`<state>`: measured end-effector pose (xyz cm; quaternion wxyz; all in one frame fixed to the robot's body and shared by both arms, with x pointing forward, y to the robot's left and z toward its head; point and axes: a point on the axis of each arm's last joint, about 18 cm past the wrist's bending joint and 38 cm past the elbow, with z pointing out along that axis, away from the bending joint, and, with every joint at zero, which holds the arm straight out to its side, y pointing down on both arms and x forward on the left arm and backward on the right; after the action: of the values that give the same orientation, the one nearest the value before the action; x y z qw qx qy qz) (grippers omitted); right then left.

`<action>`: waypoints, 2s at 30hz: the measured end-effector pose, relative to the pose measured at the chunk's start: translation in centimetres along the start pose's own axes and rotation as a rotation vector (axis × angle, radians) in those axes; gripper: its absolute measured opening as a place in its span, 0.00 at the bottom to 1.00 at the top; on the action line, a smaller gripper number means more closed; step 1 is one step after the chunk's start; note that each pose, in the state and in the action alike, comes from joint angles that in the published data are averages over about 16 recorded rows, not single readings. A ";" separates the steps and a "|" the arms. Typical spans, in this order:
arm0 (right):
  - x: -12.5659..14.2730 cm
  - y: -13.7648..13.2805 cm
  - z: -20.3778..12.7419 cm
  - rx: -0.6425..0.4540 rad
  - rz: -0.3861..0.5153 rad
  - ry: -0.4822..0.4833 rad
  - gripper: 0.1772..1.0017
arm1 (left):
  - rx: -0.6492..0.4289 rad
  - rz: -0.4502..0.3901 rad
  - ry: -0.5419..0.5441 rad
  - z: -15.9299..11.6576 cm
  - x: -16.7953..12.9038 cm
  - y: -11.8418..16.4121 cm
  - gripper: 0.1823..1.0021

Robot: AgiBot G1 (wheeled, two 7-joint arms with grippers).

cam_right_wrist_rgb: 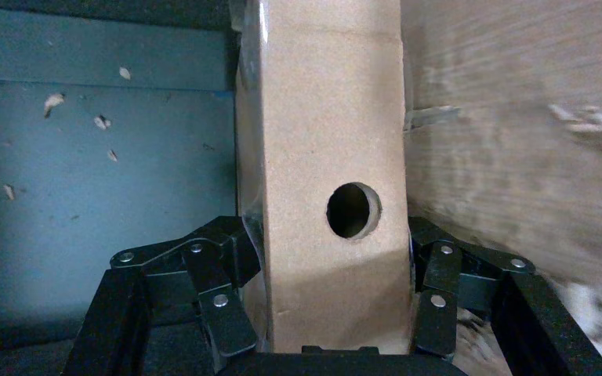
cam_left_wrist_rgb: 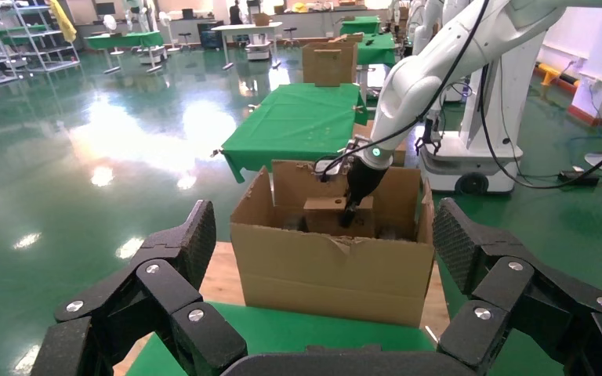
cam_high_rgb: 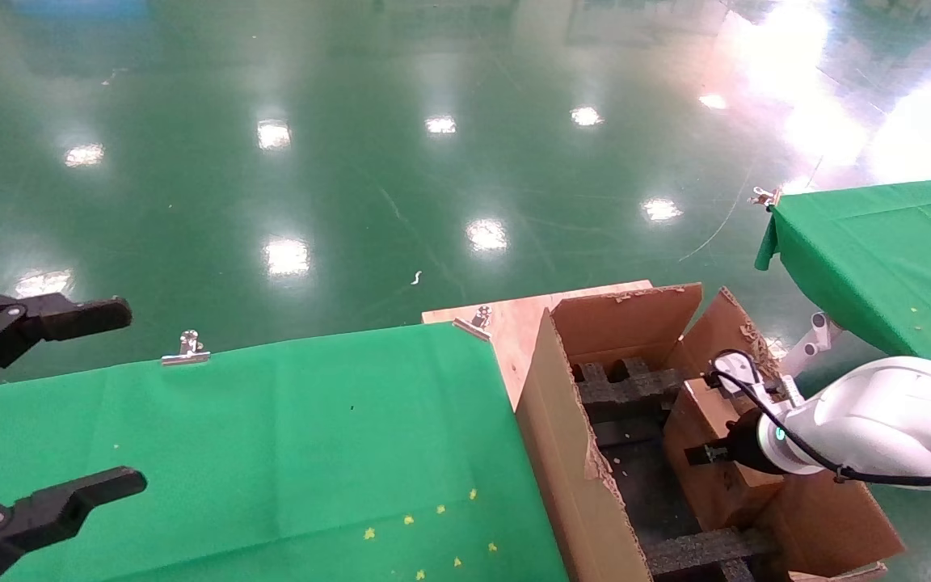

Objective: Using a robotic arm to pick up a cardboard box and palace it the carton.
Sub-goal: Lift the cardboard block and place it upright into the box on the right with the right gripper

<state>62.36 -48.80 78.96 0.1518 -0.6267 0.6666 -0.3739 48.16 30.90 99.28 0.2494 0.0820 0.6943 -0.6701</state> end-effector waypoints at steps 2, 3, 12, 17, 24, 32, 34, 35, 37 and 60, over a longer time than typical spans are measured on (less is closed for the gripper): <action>-0.1 0.2 0.5 -0.009 -0.006 -0.004 0.13 | 0.000 0.000 0.000 0.0 0.0 0.0 1.00; -0.2 0.3 0.8 -0.014 -0.009 -0.007 0.13 | 0.000 0.000 0.000 0.0 0.0 0.0 1.00; -0.6 1.2 2.6 -0.056 -0.042 -0.033 0.13 | 0.000 0.000 0.000 0.0 0.0 0.0 1.00; -0.7 1.4 3.3 -0.070 -0.054 -0.044 0.13 | 0.000 0.000 0.000 0.0 0.0 0.0 1.00; -0.7 1.3 3.7 -0.076 -0.058 -0.052 0.13 | 0.000 0.000 0.000 0.0 0.0 0.0 1.00; -0.6 1.0 3.6 -0.068 -0.058 -0.051 0.16 | 0.000 0.000 -0.001 0.0 0.0 0.0 1.00; -0.5 0.9 3.5 -0.065 -0.059 -0.050 0.17 | 0.000 0.000 -0.001 0.0 0.0 0.0 1.00; -0.5 0.8 3.5 -0.063 -0.059 -0.050 0.18 | 0.000 0.000 -0.001 0.0 0.0 0.0 1.00; -0.4 0.6 3.4 -0.060 -0.059 -0.049 0.21 | 0.000 0.000 -0.001 0.0 0.0 0.0 1.00; 1.4 -3.5 -1.3 0.057 -0.035 -0.051 0.74 | 0.000 0.000 -0.001 0.0 0.0 0.0 1.00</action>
<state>63.77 -49.49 82.57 0.1798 -0.6432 0.6405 -0.3791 48.17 30.91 99.28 0.2495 0.0817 0.6942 -0.6701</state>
